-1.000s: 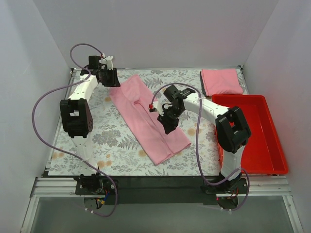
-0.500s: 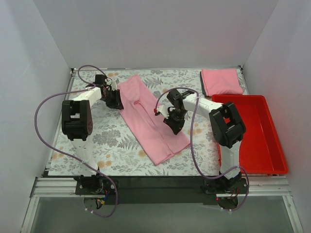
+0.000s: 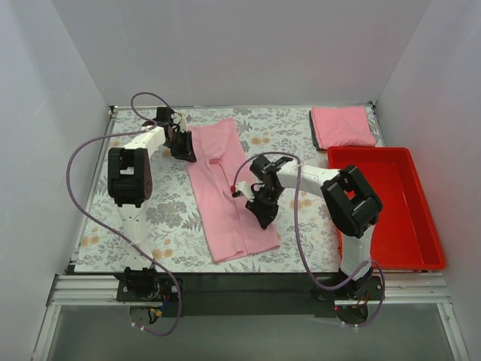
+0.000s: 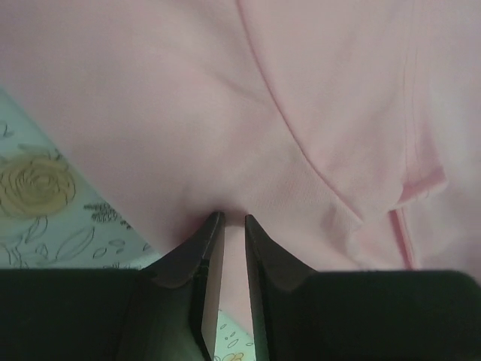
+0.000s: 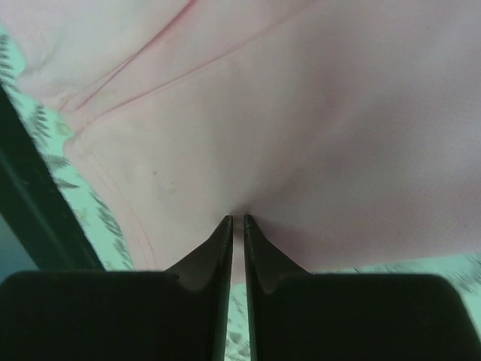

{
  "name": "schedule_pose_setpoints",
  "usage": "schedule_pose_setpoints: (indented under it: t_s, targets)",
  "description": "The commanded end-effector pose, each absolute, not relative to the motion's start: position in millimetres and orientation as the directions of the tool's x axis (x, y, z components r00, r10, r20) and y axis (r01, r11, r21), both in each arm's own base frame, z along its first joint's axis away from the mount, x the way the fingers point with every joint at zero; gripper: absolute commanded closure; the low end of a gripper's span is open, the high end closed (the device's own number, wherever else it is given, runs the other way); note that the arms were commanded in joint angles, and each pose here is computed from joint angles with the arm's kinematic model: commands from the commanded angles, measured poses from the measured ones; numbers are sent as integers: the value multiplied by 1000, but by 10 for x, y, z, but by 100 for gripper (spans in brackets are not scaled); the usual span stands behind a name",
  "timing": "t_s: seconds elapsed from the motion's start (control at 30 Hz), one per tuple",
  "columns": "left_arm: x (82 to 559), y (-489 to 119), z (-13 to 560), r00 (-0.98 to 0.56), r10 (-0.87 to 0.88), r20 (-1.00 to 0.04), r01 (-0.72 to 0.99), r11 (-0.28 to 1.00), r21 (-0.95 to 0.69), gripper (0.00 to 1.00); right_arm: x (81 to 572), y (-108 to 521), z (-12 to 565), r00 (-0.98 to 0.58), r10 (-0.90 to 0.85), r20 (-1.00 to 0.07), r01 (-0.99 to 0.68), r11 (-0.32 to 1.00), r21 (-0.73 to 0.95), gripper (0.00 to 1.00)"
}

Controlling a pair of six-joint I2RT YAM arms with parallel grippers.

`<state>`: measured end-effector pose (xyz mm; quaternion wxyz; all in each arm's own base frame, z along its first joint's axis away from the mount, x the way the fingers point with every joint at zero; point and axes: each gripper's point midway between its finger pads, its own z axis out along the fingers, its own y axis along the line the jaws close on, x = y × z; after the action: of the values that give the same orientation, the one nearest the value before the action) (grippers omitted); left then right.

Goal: Fold and stack the t-shirts
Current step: Fold the tshirt

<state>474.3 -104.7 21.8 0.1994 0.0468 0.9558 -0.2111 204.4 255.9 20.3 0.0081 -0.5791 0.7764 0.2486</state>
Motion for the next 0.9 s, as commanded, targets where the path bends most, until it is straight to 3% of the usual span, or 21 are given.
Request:
schedule_pose_setpoints:
  t_s: [0.0,0.17,0.47,0.67,0.87]
  targets:
    - [4858,-1210,-36,-923,88,-375,229,908,-351,83,1555,2822,93,-322,-896,-305,-859,142,491,83]
    - [5284,-1537,369,-874,92,-477,308,865,-397,83,1662,3073,370,-340,-854,-393,-861,114,496,79]
    - [5262,-1540,1616,-702,81,-708,447,823,-350,72,2793,2969,1214,-372,-691,-620,-925,217,313,74]
    - [4813,-1640,1575,-753,80,-653,462,771,-439,67,3442,3141,1263,-448,-633,-632,-892,362,270,80]
    - [4341,-1601,1087,-852,73,-518,373,779,-504,78,3841,3251,996,-550,-598,-583,-824,499,267,90]
